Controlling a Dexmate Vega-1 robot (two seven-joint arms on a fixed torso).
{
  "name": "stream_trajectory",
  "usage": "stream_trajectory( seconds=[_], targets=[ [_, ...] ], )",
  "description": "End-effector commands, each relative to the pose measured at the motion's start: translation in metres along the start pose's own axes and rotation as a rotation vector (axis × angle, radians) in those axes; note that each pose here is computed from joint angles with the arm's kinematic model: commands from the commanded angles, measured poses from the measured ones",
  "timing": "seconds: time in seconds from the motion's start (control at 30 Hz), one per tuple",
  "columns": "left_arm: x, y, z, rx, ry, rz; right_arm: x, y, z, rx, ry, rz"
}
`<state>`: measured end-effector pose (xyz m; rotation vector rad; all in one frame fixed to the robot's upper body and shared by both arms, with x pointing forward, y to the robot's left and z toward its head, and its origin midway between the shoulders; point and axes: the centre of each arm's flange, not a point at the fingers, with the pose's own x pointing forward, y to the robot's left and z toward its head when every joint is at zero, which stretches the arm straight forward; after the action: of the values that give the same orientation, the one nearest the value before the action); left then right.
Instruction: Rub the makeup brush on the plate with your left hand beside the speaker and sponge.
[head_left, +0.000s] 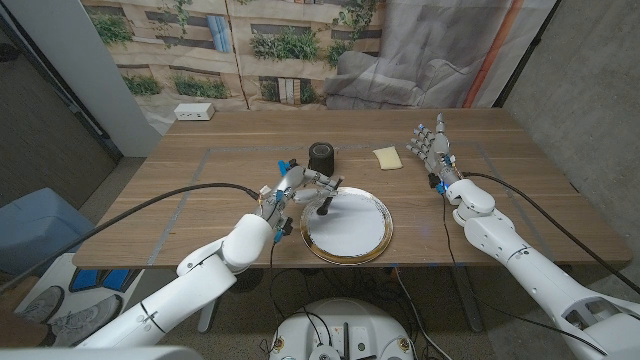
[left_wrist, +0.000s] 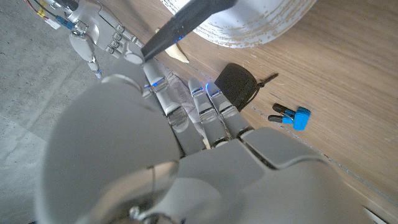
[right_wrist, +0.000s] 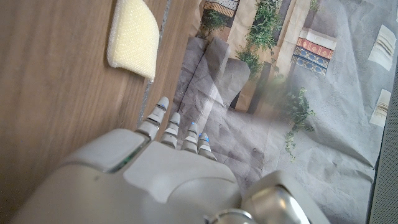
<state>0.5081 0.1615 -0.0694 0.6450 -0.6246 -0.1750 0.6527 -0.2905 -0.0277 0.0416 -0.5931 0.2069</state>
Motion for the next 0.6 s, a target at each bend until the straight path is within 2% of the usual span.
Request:
stream_trajectory(
  seconds=[0.03, 0.43, 0.6],
  targets=[
    [0.008, -0.0172, -0.0046, -0.063, -0.008, -0.025, -0.0001, -0.0003, -0.0001, 0.0, 0.0, 0.0],
    [0.0111, -0.0237, -0.0109, -0.086, -0.011, -0.062, -0.0001, -0.0002, -0.0001, 0.0, -0.001, 0.0],
    [0.0139, -0.0241, -0.0126, -0.061, -0.049, -0.095, -0.0001, -0.0002, -0.0001, 0.0, 0.0, 0.0]
  ],
)
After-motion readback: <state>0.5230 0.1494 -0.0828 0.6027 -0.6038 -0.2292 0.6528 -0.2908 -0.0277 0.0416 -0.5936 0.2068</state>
